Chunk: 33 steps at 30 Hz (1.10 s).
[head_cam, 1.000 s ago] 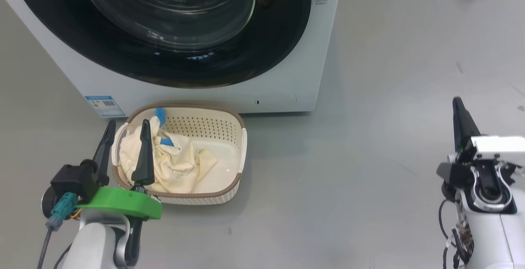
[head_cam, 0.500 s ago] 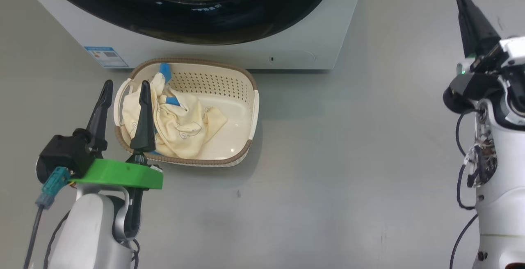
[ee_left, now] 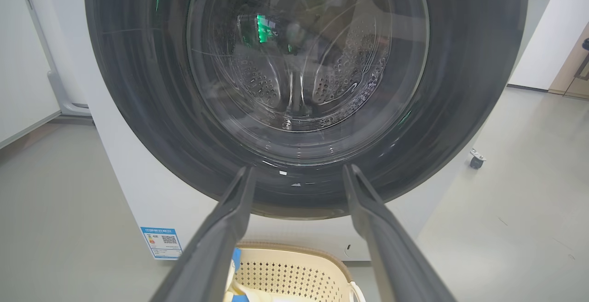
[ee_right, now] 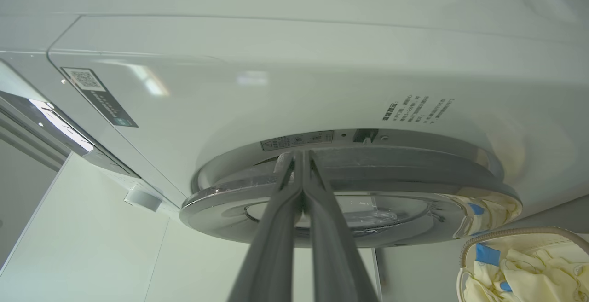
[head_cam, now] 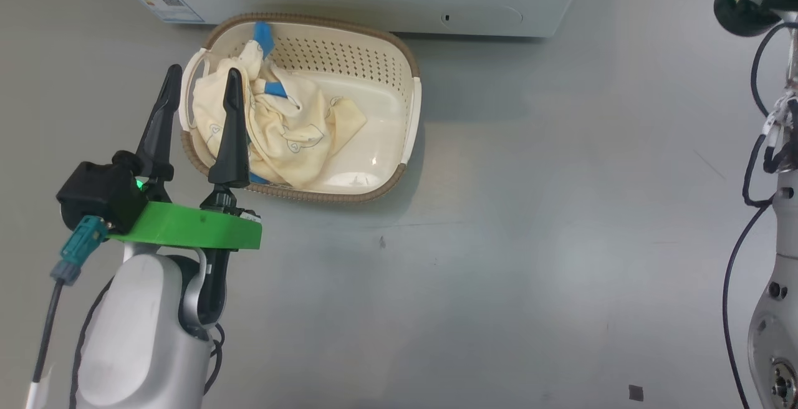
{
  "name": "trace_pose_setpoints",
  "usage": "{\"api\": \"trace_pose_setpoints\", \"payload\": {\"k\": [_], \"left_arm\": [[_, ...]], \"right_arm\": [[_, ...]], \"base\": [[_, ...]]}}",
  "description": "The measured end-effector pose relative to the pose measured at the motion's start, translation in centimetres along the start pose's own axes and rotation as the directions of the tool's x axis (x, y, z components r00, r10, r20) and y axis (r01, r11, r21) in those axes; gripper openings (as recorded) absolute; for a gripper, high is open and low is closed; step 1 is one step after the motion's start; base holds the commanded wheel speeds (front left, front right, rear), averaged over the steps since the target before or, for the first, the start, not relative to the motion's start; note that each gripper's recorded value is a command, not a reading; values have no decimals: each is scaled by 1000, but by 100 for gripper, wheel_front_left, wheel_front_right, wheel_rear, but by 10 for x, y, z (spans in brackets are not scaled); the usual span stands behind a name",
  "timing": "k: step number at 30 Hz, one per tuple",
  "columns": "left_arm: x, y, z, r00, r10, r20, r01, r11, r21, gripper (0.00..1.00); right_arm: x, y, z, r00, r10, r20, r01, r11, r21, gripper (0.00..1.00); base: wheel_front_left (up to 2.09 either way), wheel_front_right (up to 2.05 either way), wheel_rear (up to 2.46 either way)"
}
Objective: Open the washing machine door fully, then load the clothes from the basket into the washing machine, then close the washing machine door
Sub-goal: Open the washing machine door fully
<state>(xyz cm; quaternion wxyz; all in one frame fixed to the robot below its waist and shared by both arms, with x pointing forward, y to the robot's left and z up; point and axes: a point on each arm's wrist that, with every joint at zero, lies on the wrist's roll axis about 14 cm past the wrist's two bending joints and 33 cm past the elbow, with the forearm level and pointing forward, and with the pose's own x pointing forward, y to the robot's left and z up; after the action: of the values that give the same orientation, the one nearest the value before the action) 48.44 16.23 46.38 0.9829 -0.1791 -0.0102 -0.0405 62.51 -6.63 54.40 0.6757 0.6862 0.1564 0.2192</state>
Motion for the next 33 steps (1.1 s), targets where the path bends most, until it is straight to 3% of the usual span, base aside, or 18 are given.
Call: {"api": "trace_pose_setpoints", "payload": {"k": [18,33], "left_arm": [[7,24,-22,998,50,-44,-51,998,-24,100],[2,36,-22,995,91,-51,-92,995,-25,100]], "right_arm": [[68,-26,-29,980,-61,-190,46,995,-85,0],[90,-43,-46,959,-113,-259,92,992,-92,0]], "base": [[0,0,0],[0,0,0]]}}
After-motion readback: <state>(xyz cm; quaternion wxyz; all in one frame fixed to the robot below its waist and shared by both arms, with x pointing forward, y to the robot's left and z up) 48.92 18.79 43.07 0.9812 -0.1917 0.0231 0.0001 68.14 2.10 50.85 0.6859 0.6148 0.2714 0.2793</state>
